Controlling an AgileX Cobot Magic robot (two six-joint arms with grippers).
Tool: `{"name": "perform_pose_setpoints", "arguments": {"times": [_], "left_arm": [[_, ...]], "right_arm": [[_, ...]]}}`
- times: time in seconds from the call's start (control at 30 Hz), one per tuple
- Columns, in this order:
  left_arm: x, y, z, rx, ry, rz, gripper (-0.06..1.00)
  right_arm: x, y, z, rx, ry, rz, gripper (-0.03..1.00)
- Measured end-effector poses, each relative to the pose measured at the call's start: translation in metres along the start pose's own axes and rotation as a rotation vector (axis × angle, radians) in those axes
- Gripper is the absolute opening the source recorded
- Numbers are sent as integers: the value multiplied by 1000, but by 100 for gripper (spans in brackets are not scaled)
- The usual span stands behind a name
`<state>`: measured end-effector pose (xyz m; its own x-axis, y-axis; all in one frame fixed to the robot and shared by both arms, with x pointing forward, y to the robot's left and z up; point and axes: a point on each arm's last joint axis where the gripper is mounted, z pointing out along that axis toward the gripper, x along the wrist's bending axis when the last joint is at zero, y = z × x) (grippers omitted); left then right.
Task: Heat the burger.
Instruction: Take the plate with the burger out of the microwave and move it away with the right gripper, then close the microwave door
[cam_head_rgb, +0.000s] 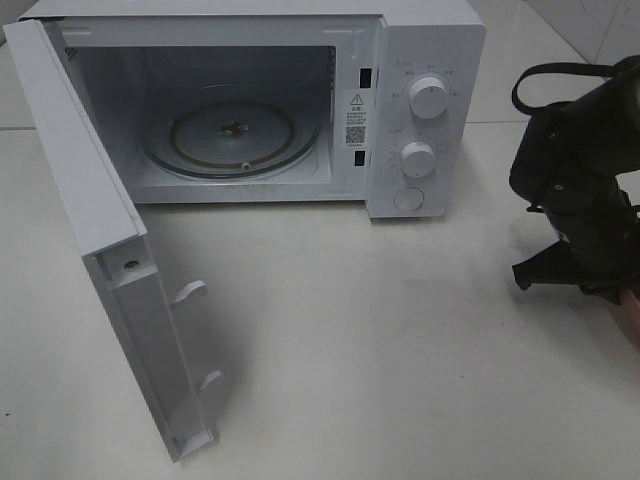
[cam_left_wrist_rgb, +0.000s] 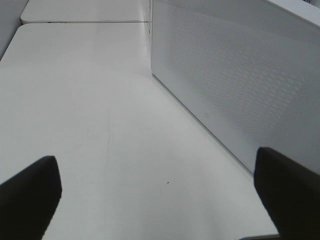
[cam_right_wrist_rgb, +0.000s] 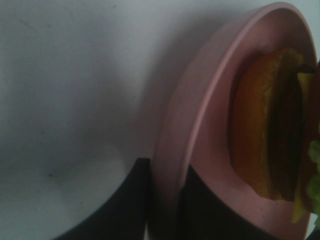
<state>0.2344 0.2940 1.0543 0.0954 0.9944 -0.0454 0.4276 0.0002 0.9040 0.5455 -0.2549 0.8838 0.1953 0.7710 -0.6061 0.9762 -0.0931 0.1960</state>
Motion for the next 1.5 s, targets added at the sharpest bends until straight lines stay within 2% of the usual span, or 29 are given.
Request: {"name": "perform_pose_setpoints", "arguments": {"times": [0.2,0.27,0.37,0.43,0.47,0.53,0.63,0.7,0.83,0.87,0.93,0.97,1.07,1.23,1.37,1.5], "left_arm": [[0,0,0,0,0,0,99],[0,0,0,0,0,0,99],[0,0,0,0,0,0,99],[0,0,0,0,0,0,99],[0,0,0,0,0,0,99],[0,0,0,0,0,0,99],[0,0,0,0,0,0,99],[0,0,0,0,0,0,99],[0,0,0,0,0,0,99],[0,0,0,0,0,0,99],[0,0,0,0,0,0,99],[0,0,0,0,0,0,99],[0,0,0,0,0,0,99],[0,0,0,0,0,0,99],[0,0,0,0,0,0,99],[0,0,0,0,0,0,99]], "right_arm": [[1,1,6,-1,-14,-8,16],[2,3,7,-18,-6,-9,24],[3,3,7,-20,-2,-9,28],[4,2,7,-15,9,-7,45],[4,2,7,-15,9,-7,45],[4,2,5,0,21,-17,56],[4,2,3,3,30,-22,58],[-3,3,-10,-12,65,-45,62],[-10,4,-23,-23,107,-69,64],[-14,4,-31,-31,150,-85,64],[-16,3,-36,-32,174,-97,64],[-20,2,-45,-40,230,-117,65],[-24,1,-54,-50,274,-156,67],[-41,-7,-83,-85,411,-232,78],[-51,-12,-97,-110,458,-260,81],[-75,-23,-121,-155,504,-275,82]]}}
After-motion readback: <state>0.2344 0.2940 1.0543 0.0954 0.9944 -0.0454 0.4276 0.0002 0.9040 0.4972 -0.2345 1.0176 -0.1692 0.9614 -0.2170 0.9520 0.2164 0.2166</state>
